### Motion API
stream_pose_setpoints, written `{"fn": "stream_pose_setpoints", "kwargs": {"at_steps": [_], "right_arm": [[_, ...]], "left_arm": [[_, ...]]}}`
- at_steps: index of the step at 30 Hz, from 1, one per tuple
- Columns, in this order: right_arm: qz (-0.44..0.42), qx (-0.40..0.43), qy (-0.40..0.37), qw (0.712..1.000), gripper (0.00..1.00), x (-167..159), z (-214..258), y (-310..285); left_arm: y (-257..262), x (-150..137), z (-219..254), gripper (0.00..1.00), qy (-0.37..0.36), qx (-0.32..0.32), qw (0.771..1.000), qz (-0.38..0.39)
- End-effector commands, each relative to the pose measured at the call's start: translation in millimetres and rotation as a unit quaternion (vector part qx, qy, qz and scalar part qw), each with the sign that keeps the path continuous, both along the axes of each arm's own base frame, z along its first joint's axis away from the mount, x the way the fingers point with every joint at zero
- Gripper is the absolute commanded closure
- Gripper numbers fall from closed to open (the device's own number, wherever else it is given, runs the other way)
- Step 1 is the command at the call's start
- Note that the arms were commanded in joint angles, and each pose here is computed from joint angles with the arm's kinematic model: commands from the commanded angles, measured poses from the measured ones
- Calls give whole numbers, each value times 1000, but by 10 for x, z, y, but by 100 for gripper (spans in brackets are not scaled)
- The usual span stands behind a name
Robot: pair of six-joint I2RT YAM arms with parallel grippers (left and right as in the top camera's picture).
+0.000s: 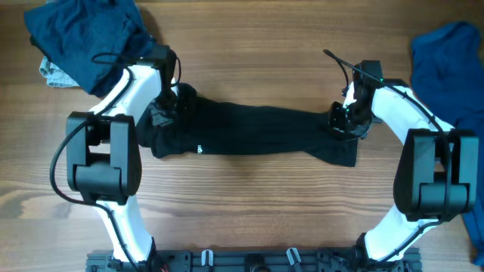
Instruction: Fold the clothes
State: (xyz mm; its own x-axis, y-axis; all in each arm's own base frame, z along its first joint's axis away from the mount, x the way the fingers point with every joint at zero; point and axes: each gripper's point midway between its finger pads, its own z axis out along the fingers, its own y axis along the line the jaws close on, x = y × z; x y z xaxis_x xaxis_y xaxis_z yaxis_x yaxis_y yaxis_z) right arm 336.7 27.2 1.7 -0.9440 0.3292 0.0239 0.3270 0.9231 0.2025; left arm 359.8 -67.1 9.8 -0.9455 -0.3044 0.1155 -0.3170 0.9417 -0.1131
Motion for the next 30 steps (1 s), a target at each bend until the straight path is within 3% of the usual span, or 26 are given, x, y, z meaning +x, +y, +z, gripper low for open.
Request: {"fn": "stream_pose_setpoints", "kwargs": {"at_steps": [1,10,17,21,24,26,30], "right_arm": [[-41,-49,-17,998,84,68,21,-369],[-20,-37,-105,994,85,514,211,-454],[10,-31,-147,989,82,844,718,-439],[20,-13,-137,990,78,846,1155,-375],[52,61,-118,990,79,695,1315,-87],[91,101,-99,986,79,544,1301,109],[106,105,-83,985,79,455,1093,266]], "left_arm": [[316,48,42,96,-6,29,997,73],[225,199,66,96,-17,-18,986,166],[132,446,266,96,-57,-52,983,165],[124,571,638,96,-100,-61,981,157],[158,528,931,96,-127,-54,980,142],[270,380,1018,96,-118,-21,982,146],[221,228,938,96,-85,-7,987,137]]}}
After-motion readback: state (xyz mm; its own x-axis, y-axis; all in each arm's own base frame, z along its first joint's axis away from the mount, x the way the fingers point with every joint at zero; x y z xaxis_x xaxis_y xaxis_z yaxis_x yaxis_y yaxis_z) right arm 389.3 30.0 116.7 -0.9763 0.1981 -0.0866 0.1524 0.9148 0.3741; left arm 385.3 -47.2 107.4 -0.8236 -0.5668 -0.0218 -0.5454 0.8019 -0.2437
